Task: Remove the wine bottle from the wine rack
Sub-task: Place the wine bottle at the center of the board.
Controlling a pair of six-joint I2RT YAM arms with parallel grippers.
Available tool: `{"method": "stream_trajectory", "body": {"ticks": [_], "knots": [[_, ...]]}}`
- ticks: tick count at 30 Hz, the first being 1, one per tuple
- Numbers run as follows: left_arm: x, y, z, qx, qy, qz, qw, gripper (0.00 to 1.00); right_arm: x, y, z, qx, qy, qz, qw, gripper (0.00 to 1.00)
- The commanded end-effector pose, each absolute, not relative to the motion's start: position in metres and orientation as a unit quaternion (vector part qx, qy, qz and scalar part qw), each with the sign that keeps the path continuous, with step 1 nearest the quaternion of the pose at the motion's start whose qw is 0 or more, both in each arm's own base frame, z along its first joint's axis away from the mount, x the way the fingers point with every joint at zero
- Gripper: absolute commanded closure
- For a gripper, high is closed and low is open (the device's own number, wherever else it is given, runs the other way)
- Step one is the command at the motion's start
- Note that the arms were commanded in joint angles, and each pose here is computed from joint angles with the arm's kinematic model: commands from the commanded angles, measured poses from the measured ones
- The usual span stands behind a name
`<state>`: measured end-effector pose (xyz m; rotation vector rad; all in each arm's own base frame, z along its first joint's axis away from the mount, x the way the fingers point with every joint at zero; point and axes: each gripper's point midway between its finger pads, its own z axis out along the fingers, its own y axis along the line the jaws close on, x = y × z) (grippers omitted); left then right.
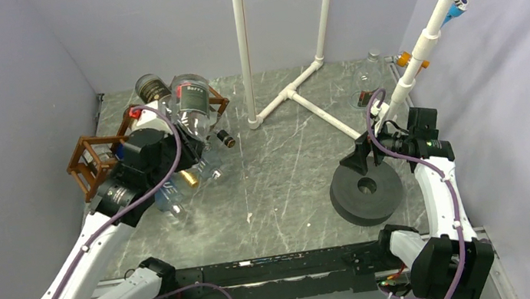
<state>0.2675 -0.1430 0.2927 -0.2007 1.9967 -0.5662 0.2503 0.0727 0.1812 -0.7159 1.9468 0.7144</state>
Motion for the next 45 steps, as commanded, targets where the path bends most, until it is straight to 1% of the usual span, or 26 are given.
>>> {"method": "stream_trajectory", "body": {"ticks": [1,11,21,29,45], "knots": [[0.278,-0.164,0.429,-0.078,0.682,-0.343,0.641,1.0,0.258,0.072,0.195,-0.308,0.775,0.274,0.479,0.0],[0.268,-0.213,0.423,-0.026,0.697,-0.375,0.61,1.0,0.257,0.074,0.194,-0.312,0.774,0.276,0.477,0.0],[0.254,-0.257,0.405,0.012,0.715,-0.402,0.572,1.0,0.255,0.075,0.196,-0.318,0.769,0.278,0.479,0.0],[0.239,-0.289,0.387,0.038,0.728,-0.43,0.533,1.0,0.242,0.085,0.204,-0.348,0.745,0.299,0.484,0.0],[0.215,-0.318,0.339,0.039,0.763,-0.458,0.455,1.0,0.218,0.098,0.208,-0.413,0.704,0.32,0.482,0.0]]}}
